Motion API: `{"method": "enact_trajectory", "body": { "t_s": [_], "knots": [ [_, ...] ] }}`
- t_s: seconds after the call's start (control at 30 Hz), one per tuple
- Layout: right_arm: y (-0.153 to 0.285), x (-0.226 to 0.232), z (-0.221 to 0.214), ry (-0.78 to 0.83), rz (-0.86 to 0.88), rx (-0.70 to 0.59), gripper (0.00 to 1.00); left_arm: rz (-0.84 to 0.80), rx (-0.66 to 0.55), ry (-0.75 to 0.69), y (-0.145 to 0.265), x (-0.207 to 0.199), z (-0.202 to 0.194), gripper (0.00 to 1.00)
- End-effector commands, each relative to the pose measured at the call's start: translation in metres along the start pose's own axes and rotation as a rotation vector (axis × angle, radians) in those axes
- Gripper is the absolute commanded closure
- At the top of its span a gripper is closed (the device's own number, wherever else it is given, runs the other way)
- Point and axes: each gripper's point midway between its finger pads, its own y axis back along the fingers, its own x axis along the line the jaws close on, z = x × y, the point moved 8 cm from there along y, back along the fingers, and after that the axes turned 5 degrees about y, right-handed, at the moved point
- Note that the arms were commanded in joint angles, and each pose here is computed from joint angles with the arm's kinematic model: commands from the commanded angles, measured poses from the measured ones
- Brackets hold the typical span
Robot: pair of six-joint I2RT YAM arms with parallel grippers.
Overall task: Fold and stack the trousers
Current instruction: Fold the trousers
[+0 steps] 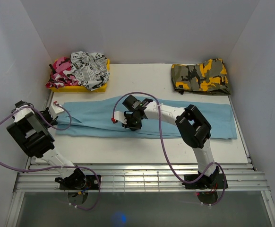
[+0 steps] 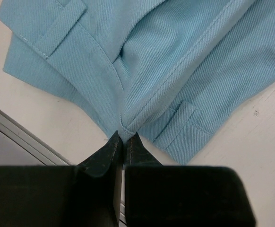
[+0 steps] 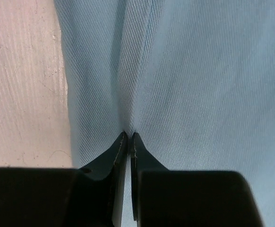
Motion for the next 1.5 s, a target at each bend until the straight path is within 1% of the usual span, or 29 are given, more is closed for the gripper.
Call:
{"method": "enact_trajectory", "body": {
  "t_s": [0.0,0.13,0.27,0.4,0.43,0.47,0.53,0.57,0.6,0.67,0.7,0.77,0.8,0.87,0.9,0.93,1.03,1.13,1.27,1.33,1.37,1.43,1.47],
  "knots": [
    [0.041,-0.022,0.016,0.011,-0.136,-0.040,0.92,0.072,-0.059,-0.022,0.022,0.021,0.022,1.00],
    [0.082,-0.040,0.018,-0.005,-0.231,-0.092,0.92,0.101,-0.116,0.009,0.034,0.028,0.038,1.00],
    [0.106,-0.049,0.008,-0.015,-0.290,-0.099,0.92,0.130,-0.172,0.055,0.045,0.032,0.051,1.00],
    [0.124,-0.048,0.003,-0.019,-0.317,-0.115,0.92,0.156,-0.215,0.067,0.056,0.029,0.065,1.00],
    [0.130,-0.045,0.001,-0.022,-0.325,-0.121,0.92,0.172,-0.221,0.055,0.063,0.026,0.071,1.00],
    [0.133,-0.042,-0.001,-0.020,-0.323,-0.124,0.92,0.170,-0.236,0.059,0.063,0.020,0.072,1.00],
    [0.141,-0.034,-0.001,-0.001,-0.325,-0.136,0.92,0.164,-0.236,0.021,0.065,0.009,0.075,1.00],
    [0.134,-0.025,-0.009,-0.004,-0.294,-0.124,0.92,0.154,-0.224,0.026,0.064,-0.005,0.073,1.00],
    [0.136,-0.020,-0.012,0.010,-0.290,-0.125,0.92,0.145,-0.211,-0.005,0.062,-0.010,0.070,1.00],
    [0.122,-0.005,-0.027,-0.002,-0.234,-0.091,0.92,0.126,-0.180,-0.018,0.057,-0.024,0.065,1.00],
    [0.116,-0.001,-0.033,0.001,-0.212,-0.079,0.92,0.085,-0.142,0.004,0.046,-0.038,0.053,1.00],
    [0.104,0.009,-0.042,-0.007,-0.167,-0.068,0.92,0.049,-0.099,-0.009,0.035,-0.050,0.040,1.00],
    [0.090,0.019,-0.055,-0.024,-0.130,-0.039,0.92,-0.004,-0.058,0.024,0.023,-0.065,0.027,1.00],
    [0.076,0.022,-0.064,-0.027,-0.115,-0.030,0.92,-0.021,-0.010,0.039,0.011,-0.071,0.011,1.00],
    [0.064,0.026,-0.070,-0.039,-0.084,-0.014,0.92,-0.046,0.037,0.066,0.003,-0.075,-0.001,1.00],
    [0.059,0.027,-0.072,-0.045,-0.073,-0.014,0.92,-0.064,0.057,0.092,-0.005,-0.082,-0.010,1.00],
    [0.043,0.028,-0.071,-0.061,-0.034,-0.014,0.92,-0.094,0.109,0.137,-0.020,-0.087,-0.031,1.00],
    [0.032,0.026,-0.065,-0.064,-0.005,-0.016,0.92,-0.085,0.144,0.176,-0.027,-0.080,-0.041,1.00],
    [0.026,0.039,-0.056,-0.051,0.066,-0.023,0.92,-0.063,0.178,0.177,-0.023,-0.073,-0.051,1.00],
    [0.022,0.053,-0.050,-0.034,0.107,-0.026,0.92,-0.037,0.179,0.168,-0.019,-0.067,-0.054,1.00],
    [0.021,0.059,-0.048,-0.030,0.127,-0.036,0.92,-0.014,0.170,0.166,-0.016,-0.058,-0.054,1.00],
    [0.020,0.071,-0.040,-0.013,0.156,-0.046,0.92,0.001,0.151,0.186,-0.011,-0.050,-0.052,1.00],
    [0.019,0.075,-0.039,-0.012,0.173,-0.053,0.92,-0.003,0.109,0.189,-0.006,-0.046,-0.046,1.00]
  ]
}}
